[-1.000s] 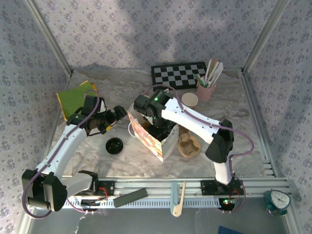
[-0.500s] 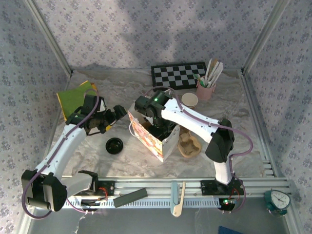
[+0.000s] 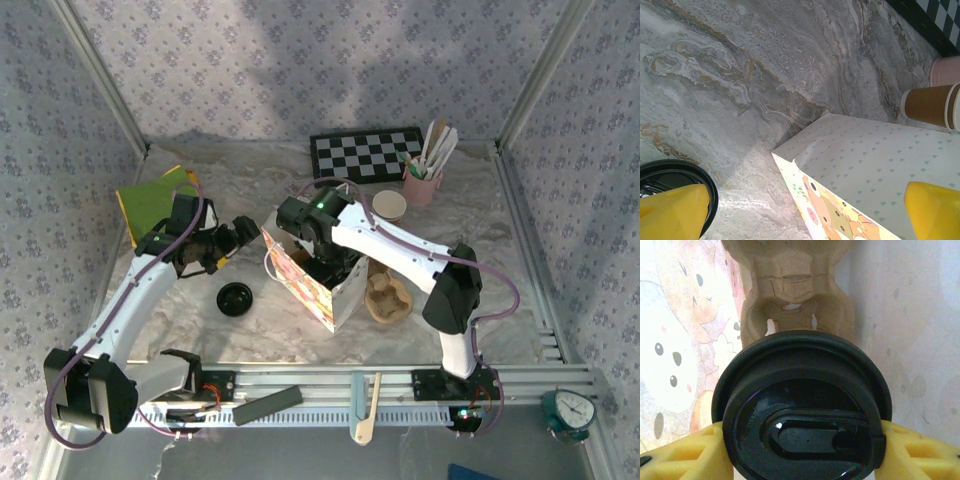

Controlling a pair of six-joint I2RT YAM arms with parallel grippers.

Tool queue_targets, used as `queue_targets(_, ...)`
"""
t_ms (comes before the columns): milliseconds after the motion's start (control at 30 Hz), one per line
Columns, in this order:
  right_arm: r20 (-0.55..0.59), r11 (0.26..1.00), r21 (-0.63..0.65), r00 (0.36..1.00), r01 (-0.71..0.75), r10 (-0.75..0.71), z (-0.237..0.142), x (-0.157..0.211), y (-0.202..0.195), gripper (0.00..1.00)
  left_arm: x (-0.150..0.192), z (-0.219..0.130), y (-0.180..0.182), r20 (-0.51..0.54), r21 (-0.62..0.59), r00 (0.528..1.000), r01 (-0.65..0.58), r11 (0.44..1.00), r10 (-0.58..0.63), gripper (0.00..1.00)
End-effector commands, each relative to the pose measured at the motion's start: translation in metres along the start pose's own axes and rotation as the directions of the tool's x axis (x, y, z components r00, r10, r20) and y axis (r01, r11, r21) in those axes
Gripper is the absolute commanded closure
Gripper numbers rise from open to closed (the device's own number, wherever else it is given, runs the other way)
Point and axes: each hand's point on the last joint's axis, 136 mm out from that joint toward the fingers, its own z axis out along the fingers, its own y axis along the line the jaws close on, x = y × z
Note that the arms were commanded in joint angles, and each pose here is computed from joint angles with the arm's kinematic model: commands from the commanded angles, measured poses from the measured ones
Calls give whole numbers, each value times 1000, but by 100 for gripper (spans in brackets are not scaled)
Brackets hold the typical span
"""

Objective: Pack the takeout coffee

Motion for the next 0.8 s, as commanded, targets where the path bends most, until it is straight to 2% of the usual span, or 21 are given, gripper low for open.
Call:
queue_targets(0,7,1000,-12,1000,-5,5,-8,6,-2,40,-5,-12,-13,22,30,999,-37,999,37,0)
queue_targets(767,33,1000,7,999,-10,10,-14,-4,-9,40,-3,-13,-11,11,16,999,-39,999,39,0)
